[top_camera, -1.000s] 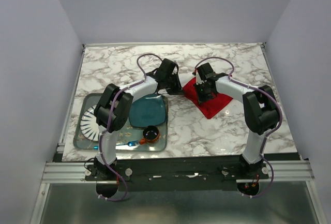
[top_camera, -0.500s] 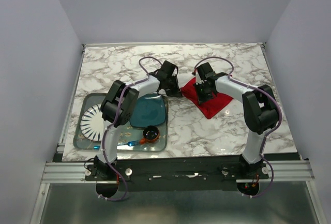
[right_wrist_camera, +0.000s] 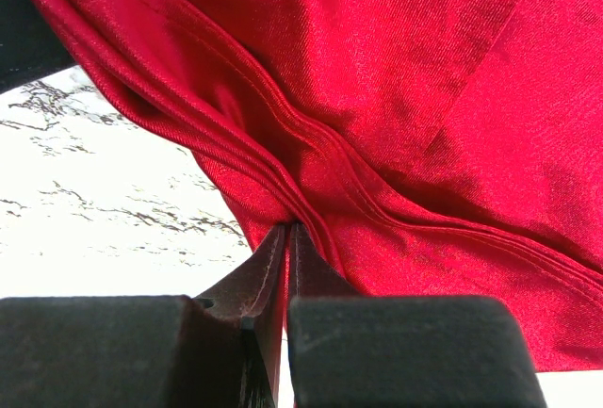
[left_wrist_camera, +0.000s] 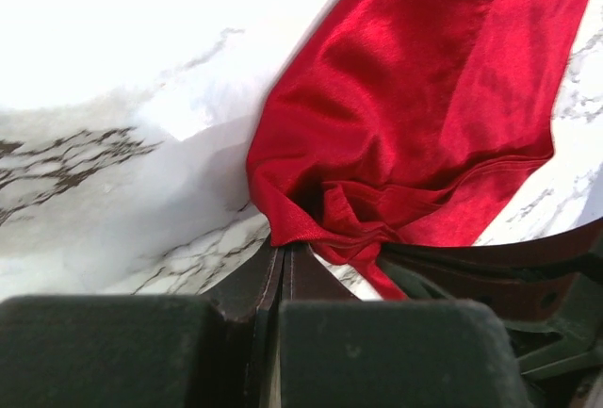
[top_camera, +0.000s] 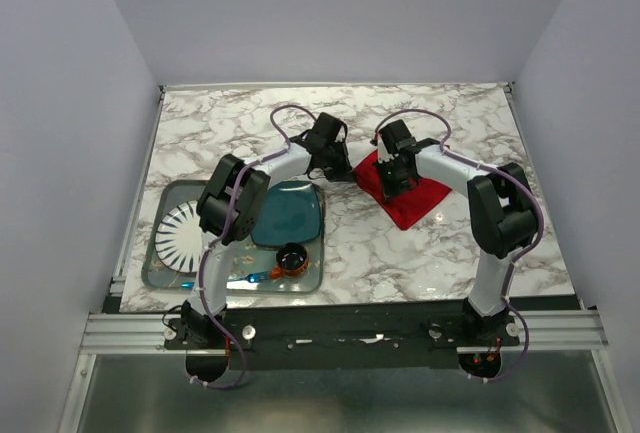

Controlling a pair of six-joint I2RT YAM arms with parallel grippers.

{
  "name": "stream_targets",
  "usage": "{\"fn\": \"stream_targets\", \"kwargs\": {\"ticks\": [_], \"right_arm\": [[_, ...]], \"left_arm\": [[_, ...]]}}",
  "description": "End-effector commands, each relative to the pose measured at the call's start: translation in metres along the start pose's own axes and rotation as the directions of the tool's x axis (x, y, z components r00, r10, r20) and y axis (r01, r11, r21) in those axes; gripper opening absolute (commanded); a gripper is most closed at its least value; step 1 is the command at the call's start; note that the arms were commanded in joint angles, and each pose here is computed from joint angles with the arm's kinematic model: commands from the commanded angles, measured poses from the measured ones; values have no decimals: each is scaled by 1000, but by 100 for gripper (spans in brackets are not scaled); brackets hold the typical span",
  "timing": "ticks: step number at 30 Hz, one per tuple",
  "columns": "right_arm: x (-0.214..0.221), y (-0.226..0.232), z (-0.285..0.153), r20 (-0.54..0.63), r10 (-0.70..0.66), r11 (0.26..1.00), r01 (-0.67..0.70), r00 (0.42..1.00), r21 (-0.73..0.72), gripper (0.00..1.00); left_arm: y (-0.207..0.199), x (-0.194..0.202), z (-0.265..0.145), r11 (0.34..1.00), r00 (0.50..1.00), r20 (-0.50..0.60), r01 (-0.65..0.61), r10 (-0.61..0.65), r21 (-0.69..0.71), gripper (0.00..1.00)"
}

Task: Fold the napkin, place the utensils inside, and roll it up
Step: Roll the napkin with the utensil

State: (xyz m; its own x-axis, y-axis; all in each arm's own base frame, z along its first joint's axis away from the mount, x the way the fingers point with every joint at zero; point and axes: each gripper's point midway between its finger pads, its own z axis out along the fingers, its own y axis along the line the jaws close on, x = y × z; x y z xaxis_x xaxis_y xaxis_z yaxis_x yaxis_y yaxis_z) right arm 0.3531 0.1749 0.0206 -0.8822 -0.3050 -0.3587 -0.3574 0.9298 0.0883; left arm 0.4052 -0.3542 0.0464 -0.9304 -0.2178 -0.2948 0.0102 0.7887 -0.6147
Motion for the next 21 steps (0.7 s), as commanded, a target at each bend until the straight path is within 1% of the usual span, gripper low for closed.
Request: {"fn": "stream_targets", "kwargs": {"ticks": [1,8,11,15,21], "right_arm": [[33,-16,30,-118,-5,999,11,993,51,12],[33,-17,31,-127,-10,998,17,992,53,12],[34,-17,31,-133,-13,998,20,991,53,12],[34,-17,31,-137,-16,998,23,991,54,12],[33,-17,32,-140,-15,998,23,990,54,12]], "left_arm": [[-21,-6,6,998,1000,4,4,-4,68,4],[-27,-10,13,996,1000,5,16,-17,87,4],[-27,-8,20,995,999,-14,32,-31,95,4],[-31,-5,19,993,999,-12,39,-38,110,4],[-41,-7,18,984,999,6,50,-52,170,12]]}}
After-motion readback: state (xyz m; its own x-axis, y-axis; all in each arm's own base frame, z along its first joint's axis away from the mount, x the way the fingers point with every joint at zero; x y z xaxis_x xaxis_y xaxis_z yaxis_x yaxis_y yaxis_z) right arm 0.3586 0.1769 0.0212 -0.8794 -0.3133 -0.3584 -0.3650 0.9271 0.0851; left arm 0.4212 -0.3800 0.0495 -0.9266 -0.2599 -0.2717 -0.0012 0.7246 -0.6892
